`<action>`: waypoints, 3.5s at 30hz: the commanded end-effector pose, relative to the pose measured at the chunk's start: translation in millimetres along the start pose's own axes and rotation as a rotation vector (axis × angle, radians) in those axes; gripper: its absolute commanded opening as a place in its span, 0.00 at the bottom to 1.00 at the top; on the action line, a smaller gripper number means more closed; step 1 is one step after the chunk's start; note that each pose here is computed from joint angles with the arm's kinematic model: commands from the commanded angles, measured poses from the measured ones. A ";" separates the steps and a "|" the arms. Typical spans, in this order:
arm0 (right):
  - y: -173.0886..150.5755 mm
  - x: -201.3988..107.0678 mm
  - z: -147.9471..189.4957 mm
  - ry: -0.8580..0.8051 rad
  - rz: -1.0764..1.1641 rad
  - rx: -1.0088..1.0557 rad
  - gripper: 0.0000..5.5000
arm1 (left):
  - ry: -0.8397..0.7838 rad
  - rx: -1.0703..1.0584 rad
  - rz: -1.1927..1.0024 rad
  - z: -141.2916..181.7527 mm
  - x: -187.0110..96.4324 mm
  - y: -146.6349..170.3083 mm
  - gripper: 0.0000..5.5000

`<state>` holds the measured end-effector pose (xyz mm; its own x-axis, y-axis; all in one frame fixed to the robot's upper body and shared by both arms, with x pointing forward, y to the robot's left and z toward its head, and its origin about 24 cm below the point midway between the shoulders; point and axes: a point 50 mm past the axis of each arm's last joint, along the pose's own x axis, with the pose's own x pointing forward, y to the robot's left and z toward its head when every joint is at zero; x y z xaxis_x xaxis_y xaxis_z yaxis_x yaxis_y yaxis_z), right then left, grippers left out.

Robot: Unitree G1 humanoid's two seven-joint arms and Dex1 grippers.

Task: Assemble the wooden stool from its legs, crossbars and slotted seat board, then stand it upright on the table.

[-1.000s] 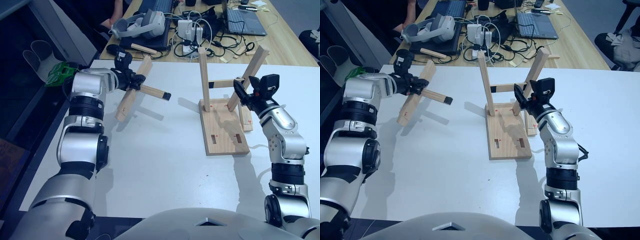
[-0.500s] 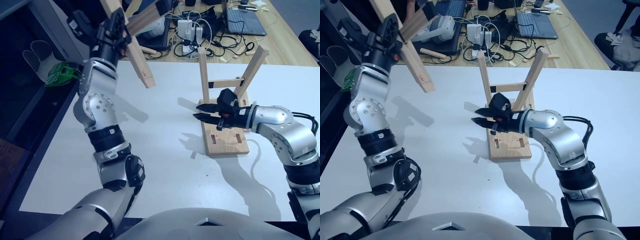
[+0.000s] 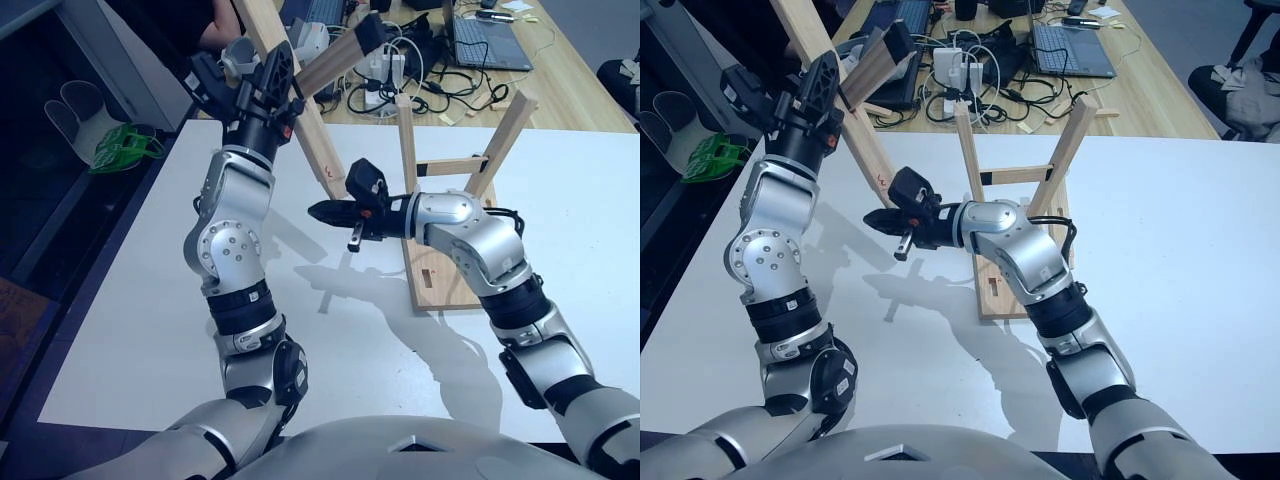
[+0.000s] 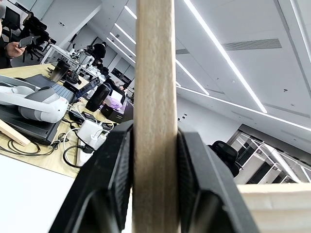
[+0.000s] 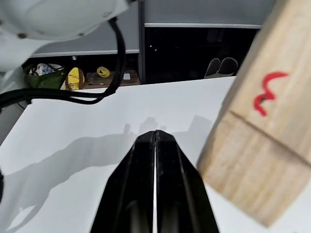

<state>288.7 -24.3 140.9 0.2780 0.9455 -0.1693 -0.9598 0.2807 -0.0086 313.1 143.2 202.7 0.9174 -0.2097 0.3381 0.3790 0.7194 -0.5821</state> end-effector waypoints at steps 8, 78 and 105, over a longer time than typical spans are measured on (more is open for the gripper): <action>-51.6 -0.8 8.7 -0.050 -0.367 -0.038 0.00 | 0.097 0.010 -0.060 -5.1 -17.8 -6.3 0.19; 11.3 -178.9 -76.3 0.325 -0.343 0.281 0.00 | 0.555 0.476 -0.299 -51.2 -44.2 24.5 0.19; -1.7 -174.1 -62.2 0.137 -0.420 0.355 0.00 | 0.601 0.589 -0.498 -60.3 -29.4 32.4 0.19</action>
<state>238.0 -199.6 106.7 0.6005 0.7193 -0.3494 -0.6869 0.6877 0.2350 305.9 129.8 137.3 0.6462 -0.7615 -0.0498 0.7631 0.6447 0.0439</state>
